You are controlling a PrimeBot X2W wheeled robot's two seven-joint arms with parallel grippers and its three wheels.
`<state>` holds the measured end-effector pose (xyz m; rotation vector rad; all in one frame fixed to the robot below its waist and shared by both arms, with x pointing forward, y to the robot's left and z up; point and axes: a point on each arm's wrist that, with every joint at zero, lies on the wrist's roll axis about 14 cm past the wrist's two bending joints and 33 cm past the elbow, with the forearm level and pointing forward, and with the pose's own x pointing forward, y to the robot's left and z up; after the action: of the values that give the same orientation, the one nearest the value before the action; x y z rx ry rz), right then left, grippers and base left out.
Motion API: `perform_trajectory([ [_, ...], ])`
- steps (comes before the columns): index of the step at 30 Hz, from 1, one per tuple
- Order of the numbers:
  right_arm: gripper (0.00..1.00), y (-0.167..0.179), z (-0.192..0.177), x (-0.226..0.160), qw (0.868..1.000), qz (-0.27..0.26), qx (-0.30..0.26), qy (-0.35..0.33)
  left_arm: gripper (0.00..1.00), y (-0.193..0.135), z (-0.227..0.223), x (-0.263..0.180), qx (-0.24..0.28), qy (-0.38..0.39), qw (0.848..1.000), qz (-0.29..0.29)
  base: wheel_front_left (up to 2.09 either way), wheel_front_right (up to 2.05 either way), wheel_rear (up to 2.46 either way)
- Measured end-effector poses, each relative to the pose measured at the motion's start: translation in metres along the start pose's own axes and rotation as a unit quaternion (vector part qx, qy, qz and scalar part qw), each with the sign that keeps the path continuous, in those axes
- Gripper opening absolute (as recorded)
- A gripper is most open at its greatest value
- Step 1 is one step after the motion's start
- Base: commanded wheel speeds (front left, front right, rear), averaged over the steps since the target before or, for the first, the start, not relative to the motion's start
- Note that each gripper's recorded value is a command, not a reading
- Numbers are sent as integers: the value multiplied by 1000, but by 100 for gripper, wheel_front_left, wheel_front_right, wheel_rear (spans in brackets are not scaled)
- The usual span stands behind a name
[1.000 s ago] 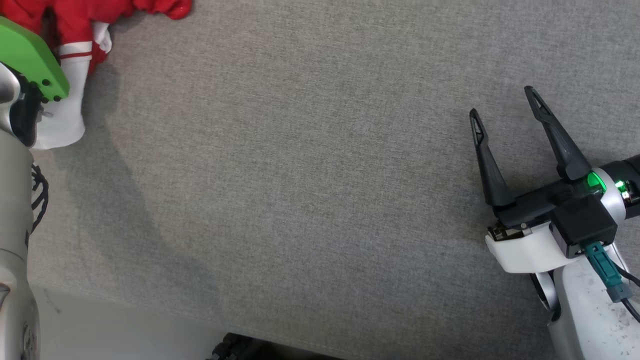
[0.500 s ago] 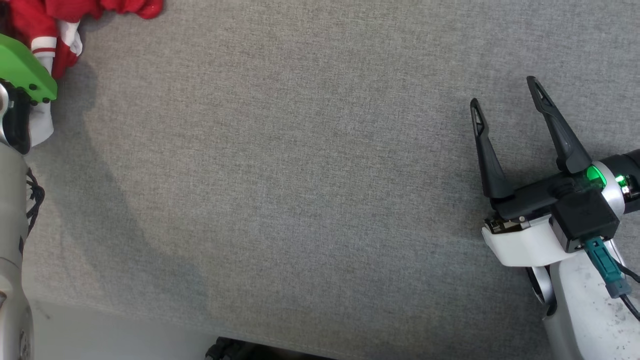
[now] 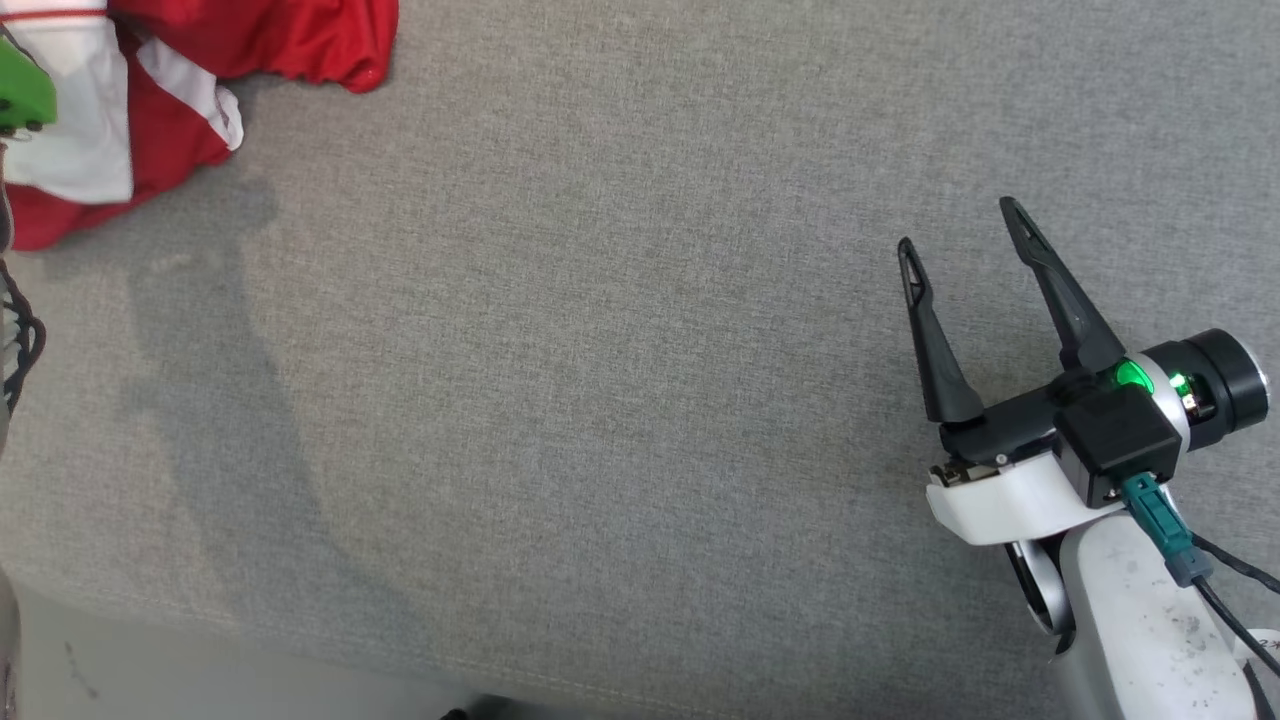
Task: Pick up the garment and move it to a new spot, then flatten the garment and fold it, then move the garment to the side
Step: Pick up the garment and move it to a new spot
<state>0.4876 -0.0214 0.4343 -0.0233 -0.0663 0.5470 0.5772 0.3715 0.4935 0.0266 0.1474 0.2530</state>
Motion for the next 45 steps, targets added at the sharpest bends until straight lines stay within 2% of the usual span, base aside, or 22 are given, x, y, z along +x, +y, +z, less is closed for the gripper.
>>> perform_trajectory([
  [5,100,6,26,-2,1000,-2,-1,-23,0,-23,64,-1,18,-74,996,-44,0,0,0],
  [14,100,-6,65,-27,998,-38,-10,-46,0,-108,147,-21,41,-174,971,-161,0,0,0],
  [19,100,-27,84,-58,995,-82,-12,-53,0,-165,154,-39,35,-175,957,-231,0,0,0],
  [25,100,-53,104,-104,987,-145,-29,-58,0,-251,162,-75,11,-183,927,-326,0,0,0],
  [29,100,-70,117,-136,979,-190,-44,-63,0,-307,156,-106,-3,-174,906,-386,0,0,0],
  [33,100,-85,131,-164,969,-230,-60,-71,0,-363,145,-144,-4,-166,877,-450,0,0,0],
  [38,100,-98,137,-190,958,-267,-71,-71,0,-428,81,-200,-1,-92,840,-535,0,0,0],
  [45,100,-103,129,-192,957,-275,-66,-58,0,-459,-28,-249,17,26,806,-590,0,0,0],
])
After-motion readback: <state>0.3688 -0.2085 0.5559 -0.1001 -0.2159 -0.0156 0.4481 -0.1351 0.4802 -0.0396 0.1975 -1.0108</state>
